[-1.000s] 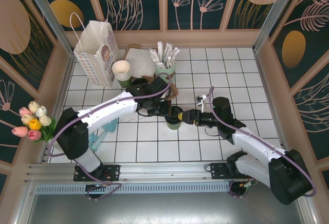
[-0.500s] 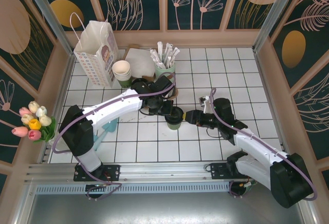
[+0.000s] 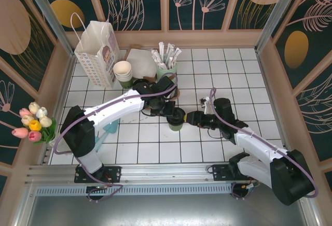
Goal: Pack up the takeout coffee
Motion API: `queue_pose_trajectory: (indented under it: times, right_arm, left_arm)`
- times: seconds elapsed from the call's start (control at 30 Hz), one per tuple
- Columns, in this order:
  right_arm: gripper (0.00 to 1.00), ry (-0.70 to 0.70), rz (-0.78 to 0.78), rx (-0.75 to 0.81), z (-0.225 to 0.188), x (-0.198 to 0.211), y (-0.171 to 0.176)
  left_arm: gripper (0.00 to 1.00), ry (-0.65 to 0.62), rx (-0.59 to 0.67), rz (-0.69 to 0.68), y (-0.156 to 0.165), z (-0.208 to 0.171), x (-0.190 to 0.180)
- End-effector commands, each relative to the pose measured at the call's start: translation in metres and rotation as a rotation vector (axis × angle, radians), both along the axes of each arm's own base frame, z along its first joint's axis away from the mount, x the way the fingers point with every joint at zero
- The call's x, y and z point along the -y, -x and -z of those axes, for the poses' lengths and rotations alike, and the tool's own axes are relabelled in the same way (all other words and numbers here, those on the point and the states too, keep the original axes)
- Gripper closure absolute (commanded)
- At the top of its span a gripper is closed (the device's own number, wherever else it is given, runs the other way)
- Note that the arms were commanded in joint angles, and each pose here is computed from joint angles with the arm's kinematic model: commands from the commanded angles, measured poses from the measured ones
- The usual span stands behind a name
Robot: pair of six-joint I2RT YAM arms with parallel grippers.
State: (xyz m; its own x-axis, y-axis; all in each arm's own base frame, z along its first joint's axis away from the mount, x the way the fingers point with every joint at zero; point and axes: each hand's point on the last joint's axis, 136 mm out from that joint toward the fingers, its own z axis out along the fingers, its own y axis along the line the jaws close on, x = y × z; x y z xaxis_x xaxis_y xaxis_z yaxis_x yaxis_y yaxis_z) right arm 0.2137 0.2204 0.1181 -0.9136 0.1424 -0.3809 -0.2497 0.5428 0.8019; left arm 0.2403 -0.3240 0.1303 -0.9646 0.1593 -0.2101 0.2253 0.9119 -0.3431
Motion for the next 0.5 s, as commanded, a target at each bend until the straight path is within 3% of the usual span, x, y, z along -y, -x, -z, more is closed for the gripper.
queue_pose_trajectory:
  times: [0.0,0.17,0.3,0.47]
  right_arm:
    - [0.6,0.053,0.032,-0.029,0.005,0.004,-0.005]
    - [0.67,0.111,0.039,-0.111,0.019,0.009,-0.001]
    - [0.72,0.166,0.048,-0.189,0.033,0.013,0.001]
    - [0.76,0.209,0.07,-0.253,0.048,0.016,0.003]
  left_arm:
    - [1.0,-0.099,-0.046,0.014,0.008,0.027,-0.011]
    - [1.0,-0.102,-0.056,0.024,0.01,0.029,-0.01]
    - [1.0,0.001,-0.111,0.041,0.017,0.023,0.01]
    - [1.0,-0.105,-0.102,0.03,0.015,0.039,-0.007]
